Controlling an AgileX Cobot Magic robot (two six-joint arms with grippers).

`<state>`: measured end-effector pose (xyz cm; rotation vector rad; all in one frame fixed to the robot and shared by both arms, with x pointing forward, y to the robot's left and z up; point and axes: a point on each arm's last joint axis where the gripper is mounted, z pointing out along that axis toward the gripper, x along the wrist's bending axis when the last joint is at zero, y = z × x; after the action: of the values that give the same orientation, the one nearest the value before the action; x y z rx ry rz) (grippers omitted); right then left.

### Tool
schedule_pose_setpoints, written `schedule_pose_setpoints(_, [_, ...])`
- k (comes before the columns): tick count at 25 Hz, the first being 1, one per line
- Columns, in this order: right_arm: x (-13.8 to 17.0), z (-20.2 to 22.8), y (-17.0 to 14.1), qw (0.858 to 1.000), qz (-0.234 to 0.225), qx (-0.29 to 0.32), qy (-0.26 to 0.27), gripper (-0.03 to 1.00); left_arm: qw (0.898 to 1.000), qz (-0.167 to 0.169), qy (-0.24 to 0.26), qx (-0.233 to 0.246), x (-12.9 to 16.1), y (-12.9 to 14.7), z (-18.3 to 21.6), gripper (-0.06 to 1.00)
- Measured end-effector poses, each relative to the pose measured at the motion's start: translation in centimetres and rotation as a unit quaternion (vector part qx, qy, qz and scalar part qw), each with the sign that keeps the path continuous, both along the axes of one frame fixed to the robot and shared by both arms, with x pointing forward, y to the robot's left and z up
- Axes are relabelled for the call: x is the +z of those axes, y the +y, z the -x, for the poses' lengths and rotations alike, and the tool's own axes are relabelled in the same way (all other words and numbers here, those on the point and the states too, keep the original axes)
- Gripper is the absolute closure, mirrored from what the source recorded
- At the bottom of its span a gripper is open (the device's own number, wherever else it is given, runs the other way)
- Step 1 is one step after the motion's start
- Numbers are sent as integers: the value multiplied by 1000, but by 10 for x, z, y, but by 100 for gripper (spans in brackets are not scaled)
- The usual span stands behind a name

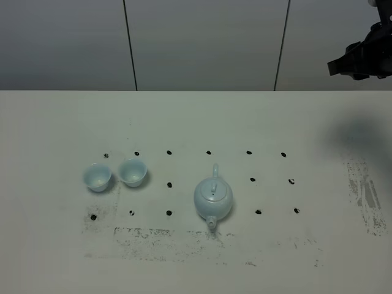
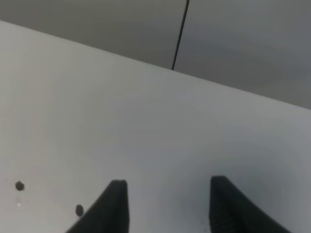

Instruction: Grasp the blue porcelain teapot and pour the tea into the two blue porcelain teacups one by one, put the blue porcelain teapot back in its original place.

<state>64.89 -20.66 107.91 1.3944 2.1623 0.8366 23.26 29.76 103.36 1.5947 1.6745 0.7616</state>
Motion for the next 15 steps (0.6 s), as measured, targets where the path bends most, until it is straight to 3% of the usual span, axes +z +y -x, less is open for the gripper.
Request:
schedule_pose_setpoints(11, [0, 0, 0, 1000, -3, -1, -1, 60, 1000, 0, 0, 0, 0, 0, 0, 65])
schedule_pose_setpoints(15, [1, 0, 4, 999, -33, -5, 4, 60, 1000, 0, 0, 0, 0, 0, 0, 65])
